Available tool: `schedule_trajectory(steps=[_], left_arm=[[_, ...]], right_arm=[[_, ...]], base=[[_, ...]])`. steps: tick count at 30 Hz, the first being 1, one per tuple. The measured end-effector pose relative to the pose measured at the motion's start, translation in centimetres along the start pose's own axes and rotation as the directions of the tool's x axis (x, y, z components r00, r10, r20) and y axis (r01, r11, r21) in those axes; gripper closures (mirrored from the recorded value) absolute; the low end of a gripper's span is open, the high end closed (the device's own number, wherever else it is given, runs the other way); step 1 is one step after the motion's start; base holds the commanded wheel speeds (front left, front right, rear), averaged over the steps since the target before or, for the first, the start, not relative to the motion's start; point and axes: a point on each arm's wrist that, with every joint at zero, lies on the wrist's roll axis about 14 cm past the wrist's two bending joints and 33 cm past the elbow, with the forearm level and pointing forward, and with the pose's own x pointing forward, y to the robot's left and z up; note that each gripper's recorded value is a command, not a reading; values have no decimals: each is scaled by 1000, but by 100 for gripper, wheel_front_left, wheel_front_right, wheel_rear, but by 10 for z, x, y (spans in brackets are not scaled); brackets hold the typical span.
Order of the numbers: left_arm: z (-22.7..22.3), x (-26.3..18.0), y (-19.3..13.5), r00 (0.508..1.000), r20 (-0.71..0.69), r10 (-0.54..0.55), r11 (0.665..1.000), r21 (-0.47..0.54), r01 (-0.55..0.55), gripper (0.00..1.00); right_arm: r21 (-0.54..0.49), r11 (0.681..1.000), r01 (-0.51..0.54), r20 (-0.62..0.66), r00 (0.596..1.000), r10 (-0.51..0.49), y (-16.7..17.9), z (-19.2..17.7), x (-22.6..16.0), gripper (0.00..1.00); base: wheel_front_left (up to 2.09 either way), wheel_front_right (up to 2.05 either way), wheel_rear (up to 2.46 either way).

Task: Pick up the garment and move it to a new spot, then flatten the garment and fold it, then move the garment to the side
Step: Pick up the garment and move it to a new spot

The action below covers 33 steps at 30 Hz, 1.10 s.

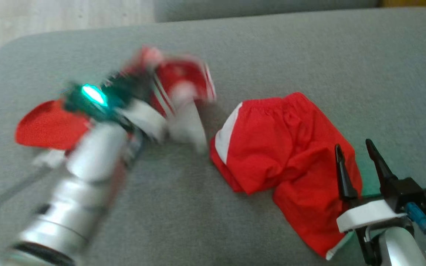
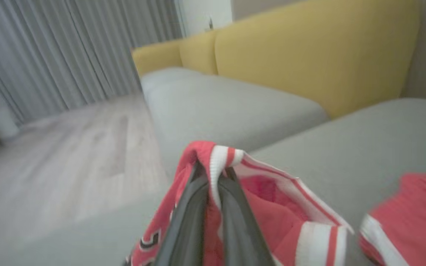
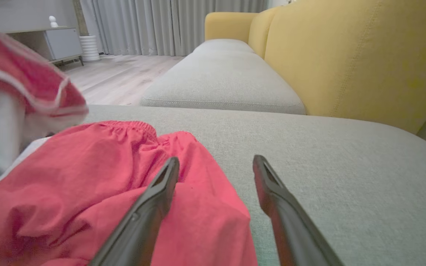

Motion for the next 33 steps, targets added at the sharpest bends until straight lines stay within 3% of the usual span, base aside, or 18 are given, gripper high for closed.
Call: schedule_trajectory(steps=[4, 7, 12, 15, 19, 20, 21, 26, 33], left_arm=[[68, -19, 89, 967, 182, 178, 971, 129, -203, 100], [97, -60, 156, 913, 262, 313, 910, 191, -367, 100], [124, -107, 207, 838, 320, 441, 845, 166, -508, 100], [99, -132, 224, 815, 257, 518, 812, 150, -564, 100], [12, -154, 206, 836, 45, 546, 833, 77, -548, 100], [-9, -160, 196, 838, -4, 546, 837, 43, -546, 91], [-31, -166, 184, 840, -53, 541, 841, 10, -541, 0], [-81, -184, 135, 845, -157, 512, 843, -97, -529, 0], [-30, -193, 81, 855, 31, 518, 833, -246, -496, 0]], right_arm=[[-1, 999, -39, 9, 999, 39, 13, 3, 2, 0], [-3, 996, -92, 18, 996, 92, 31, 6, 7, 0], [-13, 989, -145, 32, 989, 145, 48, 11, 16, 0], [-15, 986, -168, 34, 985, 169, 56, 11, 20, 0], [-19, 984, -177, 34, 984, 177, 59, 11, 21, 0], [-20, 984, -177, 37, 983, 177, 59, 12, 20, 0], [-21, 984, -178, 41, 983, 178, 59, 14, 19, 0], [-27, 987, -162, 58, 985, 163, 54, 20, 13, 0], [-24, 994, -107, 55, 993, 108, 36, 18, -14, 0]], base=[[0, 0, 0], [0, 0, 0], [0, 0, 0], [0, 0, 0], [0, 0, 0], [0, 0, 0], [0, 0, 0], [0, 0, 0], [0, 0, 0]])
